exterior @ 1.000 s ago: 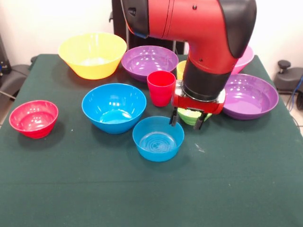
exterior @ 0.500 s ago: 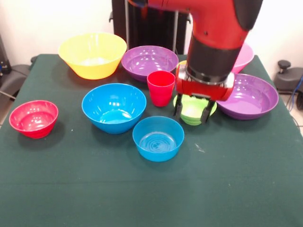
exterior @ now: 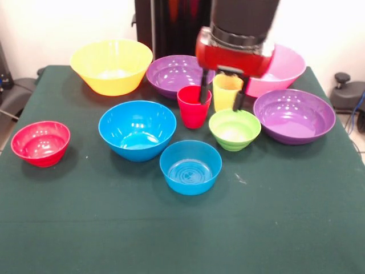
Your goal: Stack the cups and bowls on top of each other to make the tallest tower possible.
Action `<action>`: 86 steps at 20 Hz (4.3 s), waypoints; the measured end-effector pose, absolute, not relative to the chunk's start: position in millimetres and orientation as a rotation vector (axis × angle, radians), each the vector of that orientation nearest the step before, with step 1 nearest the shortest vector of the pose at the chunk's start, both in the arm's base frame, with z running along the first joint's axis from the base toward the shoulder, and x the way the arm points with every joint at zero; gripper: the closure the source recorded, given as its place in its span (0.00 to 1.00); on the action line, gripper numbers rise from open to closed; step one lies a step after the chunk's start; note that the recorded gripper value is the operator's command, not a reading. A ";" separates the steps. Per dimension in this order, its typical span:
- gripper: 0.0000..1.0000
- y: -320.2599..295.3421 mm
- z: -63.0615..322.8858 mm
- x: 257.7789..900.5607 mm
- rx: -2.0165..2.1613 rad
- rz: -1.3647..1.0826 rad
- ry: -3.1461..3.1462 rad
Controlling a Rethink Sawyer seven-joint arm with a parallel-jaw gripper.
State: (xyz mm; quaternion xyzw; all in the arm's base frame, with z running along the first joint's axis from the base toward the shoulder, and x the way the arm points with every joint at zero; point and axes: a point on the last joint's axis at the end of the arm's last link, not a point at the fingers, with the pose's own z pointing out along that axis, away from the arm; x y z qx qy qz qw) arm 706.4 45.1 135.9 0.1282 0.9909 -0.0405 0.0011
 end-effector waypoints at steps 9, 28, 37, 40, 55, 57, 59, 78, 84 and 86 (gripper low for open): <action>0.00 -1.4 123.8 663.2 0.521 -0.141 3.085; 0.00 -4.4 78.6 560.3 0.586 -0.170 3.140; 0.00 -17.5 80.2 527.3 0.581 -0.200 3.176; 0.00 -19.2 80.2 518.4 0.562 -0.217 3.180; 0.00 -12.0 74.0 510.8 0.504 -0.214 3.142; 0.00 -10.4 73.4 513.4 0.495 -0.208 3.126; 0.00 -8.8 73.1 516.6 0.485 -0.204 3.108; 0.00 8.1 54.5 524.7 0.401 -0.197 3.022; 0.00 8.9 44.4 519.1 0.401 -0.197 3.041; 0.00 8.7 44.1 518.2 0.403 -0.197 3.042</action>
